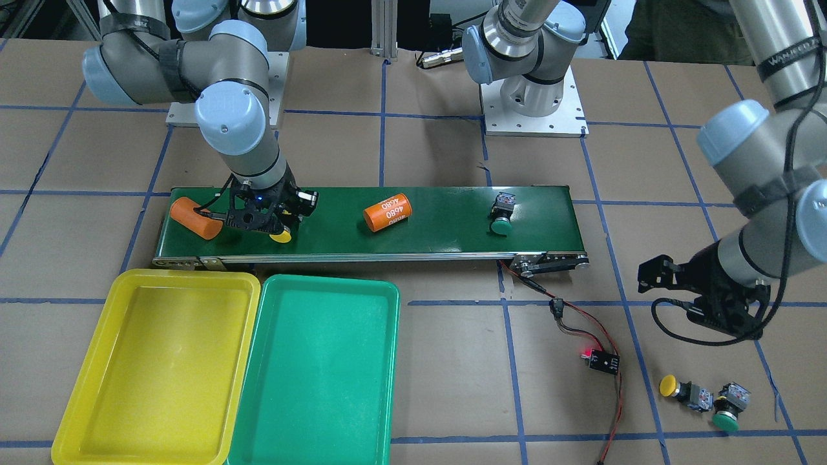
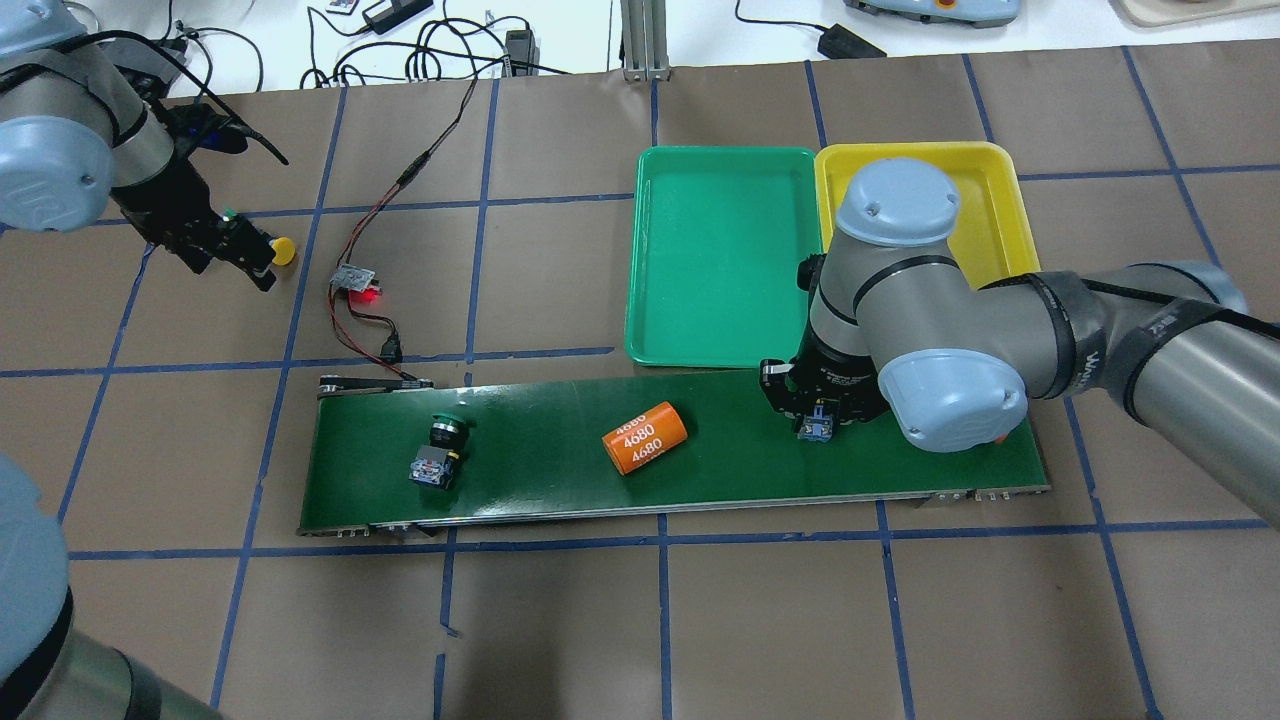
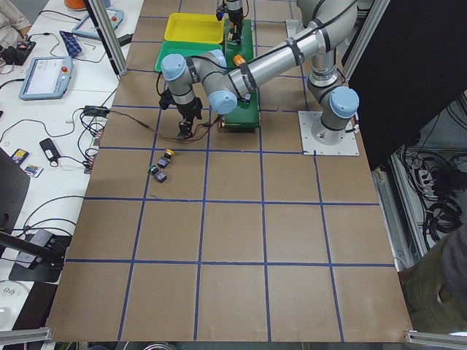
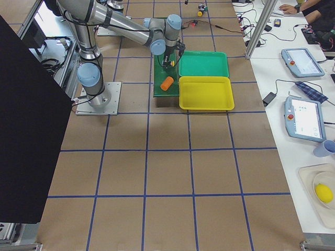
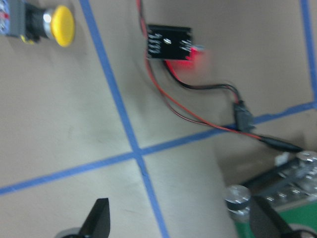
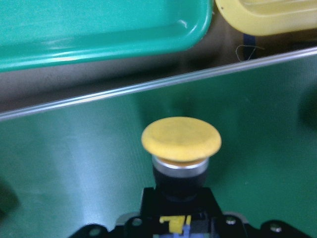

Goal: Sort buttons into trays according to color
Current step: 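Place the yellow button in the yellow tray while the left gripper grasps a green button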

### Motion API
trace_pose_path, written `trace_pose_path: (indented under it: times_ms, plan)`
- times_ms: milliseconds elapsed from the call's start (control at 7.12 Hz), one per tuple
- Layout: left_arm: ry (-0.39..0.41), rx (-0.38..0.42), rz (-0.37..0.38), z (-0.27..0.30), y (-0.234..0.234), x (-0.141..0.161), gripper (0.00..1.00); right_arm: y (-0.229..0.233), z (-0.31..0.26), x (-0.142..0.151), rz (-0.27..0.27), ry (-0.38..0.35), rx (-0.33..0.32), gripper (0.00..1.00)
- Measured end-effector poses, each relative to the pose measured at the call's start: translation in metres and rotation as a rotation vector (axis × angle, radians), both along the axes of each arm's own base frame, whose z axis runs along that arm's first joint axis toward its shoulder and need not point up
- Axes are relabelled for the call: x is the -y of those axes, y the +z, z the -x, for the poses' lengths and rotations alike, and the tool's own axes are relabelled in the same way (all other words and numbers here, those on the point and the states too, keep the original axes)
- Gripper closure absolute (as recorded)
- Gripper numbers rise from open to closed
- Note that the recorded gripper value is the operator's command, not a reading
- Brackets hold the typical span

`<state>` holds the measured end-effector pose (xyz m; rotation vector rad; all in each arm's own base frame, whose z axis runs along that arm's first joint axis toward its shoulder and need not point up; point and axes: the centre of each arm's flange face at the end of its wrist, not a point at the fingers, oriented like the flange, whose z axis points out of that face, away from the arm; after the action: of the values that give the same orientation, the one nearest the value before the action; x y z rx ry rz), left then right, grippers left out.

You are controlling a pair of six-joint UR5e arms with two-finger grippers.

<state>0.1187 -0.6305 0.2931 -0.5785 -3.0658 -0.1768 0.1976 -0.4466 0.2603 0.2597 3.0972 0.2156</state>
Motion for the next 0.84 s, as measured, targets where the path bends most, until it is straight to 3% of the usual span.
trace_pose_path:
  times_ms: [281,561,842]
  plan:
    - [-0.103,-0.004,0.019,-0.063,-0.028,0.039,0.00,0.033,0.015,0.024,0.084,-0.036,0.000,1.00]
    - [-0.253,0.003,0.053,-0.098,-0.051,0.080,0.00,0.067,0.054,0.076,0.185,-0.106,0.004,1.00]
    - [-0.281,0.020,0.084,-0.133,-0.086,0.102,0.00,0.057,0.085,0.136,0.280,-0.117,-0.075,1.00]
